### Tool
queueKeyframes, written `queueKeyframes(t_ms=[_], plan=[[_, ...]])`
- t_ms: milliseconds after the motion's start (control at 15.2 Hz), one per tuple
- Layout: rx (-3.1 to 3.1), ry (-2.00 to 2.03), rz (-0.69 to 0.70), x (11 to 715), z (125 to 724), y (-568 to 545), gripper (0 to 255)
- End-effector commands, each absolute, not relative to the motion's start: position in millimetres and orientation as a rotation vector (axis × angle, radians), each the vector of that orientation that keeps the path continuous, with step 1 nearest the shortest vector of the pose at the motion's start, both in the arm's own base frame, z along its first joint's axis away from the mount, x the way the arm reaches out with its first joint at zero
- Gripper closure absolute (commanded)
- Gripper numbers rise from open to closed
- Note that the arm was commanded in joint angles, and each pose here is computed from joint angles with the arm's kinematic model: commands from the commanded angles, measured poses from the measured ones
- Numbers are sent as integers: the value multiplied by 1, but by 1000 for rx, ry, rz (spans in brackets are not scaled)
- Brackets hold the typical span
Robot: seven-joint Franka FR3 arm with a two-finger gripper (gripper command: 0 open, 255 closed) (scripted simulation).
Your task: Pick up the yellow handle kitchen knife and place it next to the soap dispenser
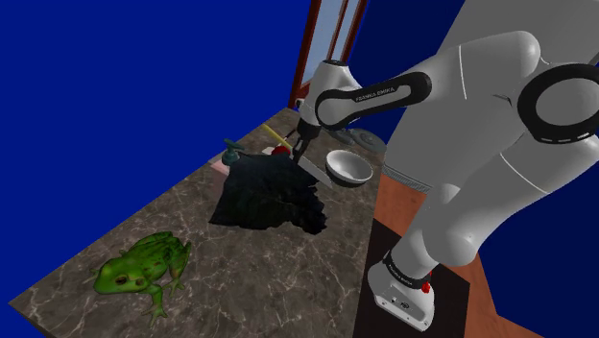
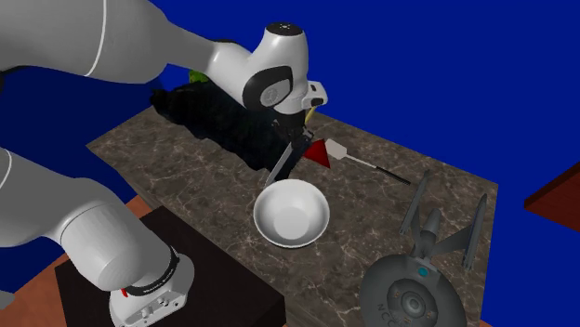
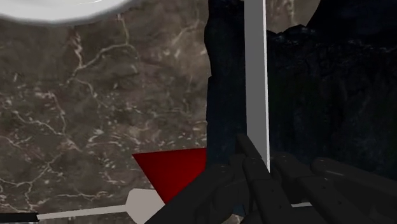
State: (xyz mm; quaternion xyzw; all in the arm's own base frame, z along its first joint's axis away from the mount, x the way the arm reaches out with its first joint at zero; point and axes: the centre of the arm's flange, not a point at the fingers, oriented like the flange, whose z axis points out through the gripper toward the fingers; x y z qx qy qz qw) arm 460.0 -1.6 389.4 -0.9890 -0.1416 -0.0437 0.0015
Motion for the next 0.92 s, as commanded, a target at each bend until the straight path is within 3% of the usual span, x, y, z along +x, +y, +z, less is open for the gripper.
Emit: queueKeyframes(t_ms=[0, 858], plan=[[-3112, -437, 33, 457, 338, -6, 0], [-3113, -436, 33, 461, 392, -2, 0]])
